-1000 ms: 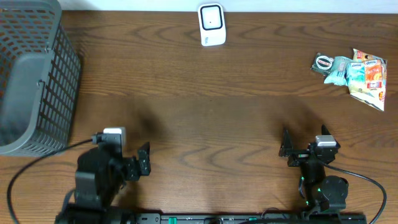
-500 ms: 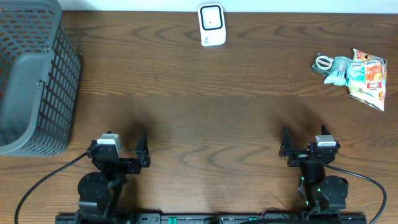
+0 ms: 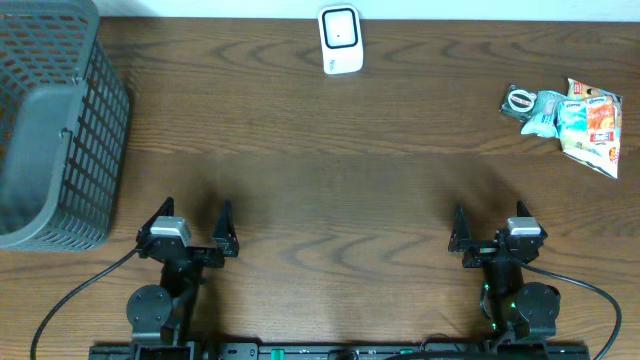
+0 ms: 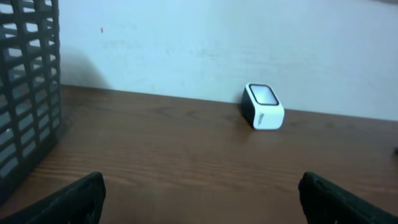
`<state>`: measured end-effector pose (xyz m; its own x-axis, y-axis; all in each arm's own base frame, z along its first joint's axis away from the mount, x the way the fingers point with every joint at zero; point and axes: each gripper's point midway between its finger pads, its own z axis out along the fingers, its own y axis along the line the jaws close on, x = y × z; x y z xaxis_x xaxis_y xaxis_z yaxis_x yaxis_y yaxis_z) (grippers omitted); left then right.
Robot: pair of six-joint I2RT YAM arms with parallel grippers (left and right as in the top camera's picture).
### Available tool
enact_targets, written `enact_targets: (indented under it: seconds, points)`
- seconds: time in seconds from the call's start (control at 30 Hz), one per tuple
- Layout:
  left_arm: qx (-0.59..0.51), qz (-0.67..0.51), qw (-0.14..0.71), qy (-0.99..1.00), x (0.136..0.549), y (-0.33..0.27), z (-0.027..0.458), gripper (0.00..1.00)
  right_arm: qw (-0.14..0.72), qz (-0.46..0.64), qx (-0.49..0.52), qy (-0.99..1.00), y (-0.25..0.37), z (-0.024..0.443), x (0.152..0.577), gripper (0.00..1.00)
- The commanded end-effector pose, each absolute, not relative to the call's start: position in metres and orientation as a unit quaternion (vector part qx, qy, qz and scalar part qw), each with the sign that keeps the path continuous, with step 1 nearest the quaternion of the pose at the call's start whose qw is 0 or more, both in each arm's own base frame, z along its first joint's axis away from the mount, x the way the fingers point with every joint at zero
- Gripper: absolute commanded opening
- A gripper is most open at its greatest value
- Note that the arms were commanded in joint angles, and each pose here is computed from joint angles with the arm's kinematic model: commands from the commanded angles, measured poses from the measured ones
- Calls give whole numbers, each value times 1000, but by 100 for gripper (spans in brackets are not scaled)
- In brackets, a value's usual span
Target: Scan the item barcode
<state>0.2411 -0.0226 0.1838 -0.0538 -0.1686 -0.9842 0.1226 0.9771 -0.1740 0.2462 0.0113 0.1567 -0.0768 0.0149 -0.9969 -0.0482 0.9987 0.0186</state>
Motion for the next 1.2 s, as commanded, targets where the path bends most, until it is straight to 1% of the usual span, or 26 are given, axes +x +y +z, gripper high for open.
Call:
enact_targets:
  seconds: [0.0, 0.1, 0.3, 0.37, 0.63, 0.83, 1.17]
  points:
    - [6, -93, 687, 720, 242, -24, 174, 98, 679, 29, -10, 733, 12, 156, 246, 99]
    - [4, -91, 679, 728, 245, -24, 160, 98, 679, 29, -10, 733, 12, 156, 246, 99]
    - [-2, -87, 666, 741, 244, -22, 150, 98, 679, 29, -10, 733, 12, 156, 246, 99]
    - [-8, -82, 649, 756, 243, -20, 139, 98, 679, 29, -10, 733, 12, 156, 246, 99]
    - [-8, -48, 651, 758, 244, -11, 138, 98, 679, 29, -10, 733, 12, 156, 246, 99]
    - [-43, -7, 649, 759, 244, 8, 136, 98, 679, 29, -10, 733, 12, 156, 246, 99]
    - [-46, -3, 649, 759, 243, 10, 136, 98, 679, 29, -10, 733, 12, 156, 246, 99]
